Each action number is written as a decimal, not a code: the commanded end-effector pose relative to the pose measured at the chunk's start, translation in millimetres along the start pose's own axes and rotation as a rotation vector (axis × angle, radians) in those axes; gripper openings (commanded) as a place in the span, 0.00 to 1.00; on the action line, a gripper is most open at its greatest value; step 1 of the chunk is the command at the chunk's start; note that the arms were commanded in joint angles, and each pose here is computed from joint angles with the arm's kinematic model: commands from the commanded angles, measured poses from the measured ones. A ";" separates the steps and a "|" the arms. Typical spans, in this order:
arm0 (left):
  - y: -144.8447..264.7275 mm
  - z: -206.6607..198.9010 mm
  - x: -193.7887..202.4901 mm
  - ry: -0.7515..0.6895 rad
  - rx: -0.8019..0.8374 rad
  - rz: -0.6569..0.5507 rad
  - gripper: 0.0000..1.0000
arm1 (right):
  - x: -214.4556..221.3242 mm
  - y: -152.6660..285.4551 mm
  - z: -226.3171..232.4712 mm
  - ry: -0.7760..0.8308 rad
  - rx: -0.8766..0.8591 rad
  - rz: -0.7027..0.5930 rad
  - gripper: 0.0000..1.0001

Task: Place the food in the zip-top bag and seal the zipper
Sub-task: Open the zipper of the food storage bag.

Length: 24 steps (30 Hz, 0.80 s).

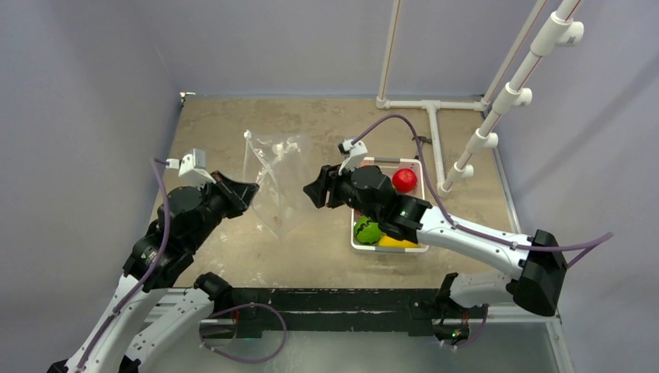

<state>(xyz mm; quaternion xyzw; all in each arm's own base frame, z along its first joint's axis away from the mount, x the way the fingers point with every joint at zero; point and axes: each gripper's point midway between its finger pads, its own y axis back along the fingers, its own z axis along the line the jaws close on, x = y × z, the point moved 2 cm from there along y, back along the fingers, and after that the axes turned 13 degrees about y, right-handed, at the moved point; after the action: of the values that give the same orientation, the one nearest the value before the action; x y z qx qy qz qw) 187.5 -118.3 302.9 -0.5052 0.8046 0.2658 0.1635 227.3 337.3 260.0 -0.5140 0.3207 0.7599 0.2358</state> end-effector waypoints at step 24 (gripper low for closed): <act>-11.8 4.5 -57.9 -0.362 -0.294 -0.125 0.00 | -89.1 -17.3 81.3 0.052 0.054 -0.063 0.70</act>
<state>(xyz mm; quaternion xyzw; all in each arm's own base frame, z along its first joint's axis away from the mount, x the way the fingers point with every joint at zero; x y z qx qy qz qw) 224.2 -89.3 306.1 -0.4940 0.7046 0.4563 0.2266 216.7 404.0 348.7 -0.5384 0.3100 0.7442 0.2455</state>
